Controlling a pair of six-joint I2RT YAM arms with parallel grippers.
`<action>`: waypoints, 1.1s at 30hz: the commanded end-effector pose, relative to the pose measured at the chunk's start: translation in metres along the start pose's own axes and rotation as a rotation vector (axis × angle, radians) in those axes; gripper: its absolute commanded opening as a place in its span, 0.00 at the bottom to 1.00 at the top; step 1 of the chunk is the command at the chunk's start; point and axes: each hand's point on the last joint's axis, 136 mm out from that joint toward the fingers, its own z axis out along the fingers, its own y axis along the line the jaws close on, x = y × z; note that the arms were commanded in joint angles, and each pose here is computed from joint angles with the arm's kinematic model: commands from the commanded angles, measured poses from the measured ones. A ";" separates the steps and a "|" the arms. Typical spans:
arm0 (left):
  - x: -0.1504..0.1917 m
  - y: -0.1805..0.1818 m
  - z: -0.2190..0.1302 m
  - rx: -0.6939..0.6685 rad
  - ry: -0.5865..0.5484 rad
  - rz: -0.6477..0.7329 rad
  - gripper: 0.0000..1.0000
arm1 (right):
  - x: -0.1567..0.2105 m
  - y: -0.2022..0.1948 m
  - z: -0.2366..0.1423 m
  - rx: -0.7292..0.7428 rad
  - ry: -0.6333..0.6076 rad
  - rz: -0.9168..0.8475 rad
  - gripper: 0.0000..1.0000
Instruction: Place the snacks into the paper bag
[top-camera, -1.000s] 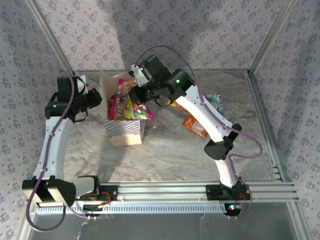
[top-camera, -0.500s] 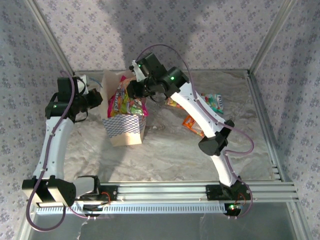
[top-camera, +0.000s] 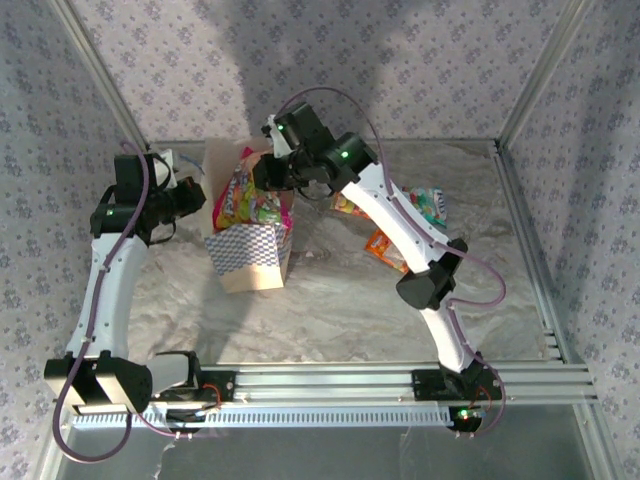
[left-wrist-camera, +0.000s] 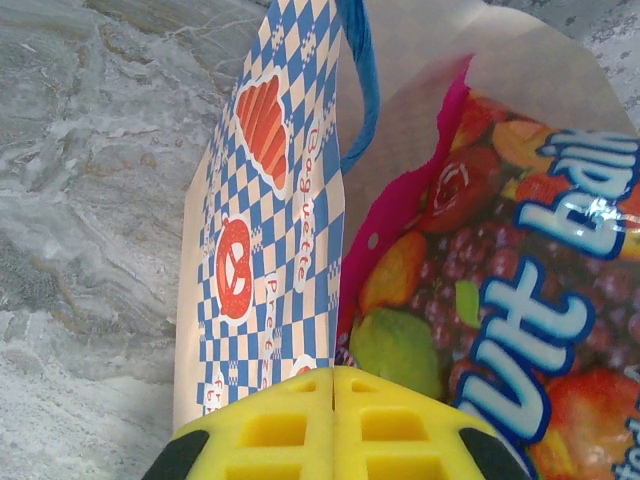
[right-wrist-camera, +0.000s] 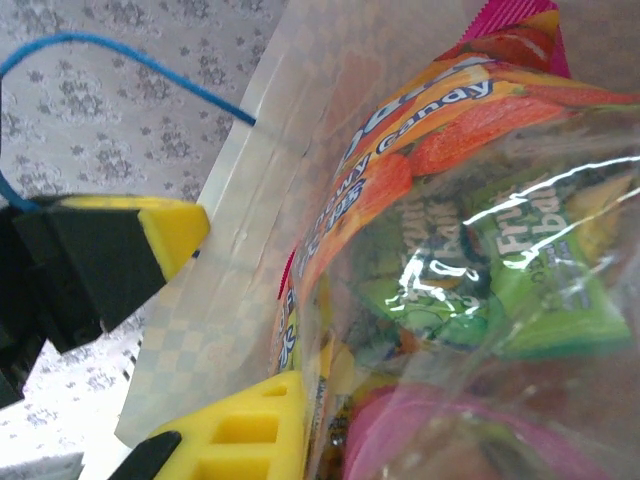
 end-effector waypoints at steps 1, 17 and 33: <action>0.004 -0.003 -0.003 0.026 0.005 0.024 0.05 | -0.051 0.038 -0.036 -0.150 -0.194 -0.017 0.00; 0.004 -0.004 0.000 0.033 0.015 0.027 0.05 | -0.050 0.041 -0.022 -0.221 -0.148 0.086 0.07; 0.002 -0.005 0.000 0.037 0.019 0.018 0.05 | -0.055 0.060 -0.059 -0.267 -0.191 0.001 0.49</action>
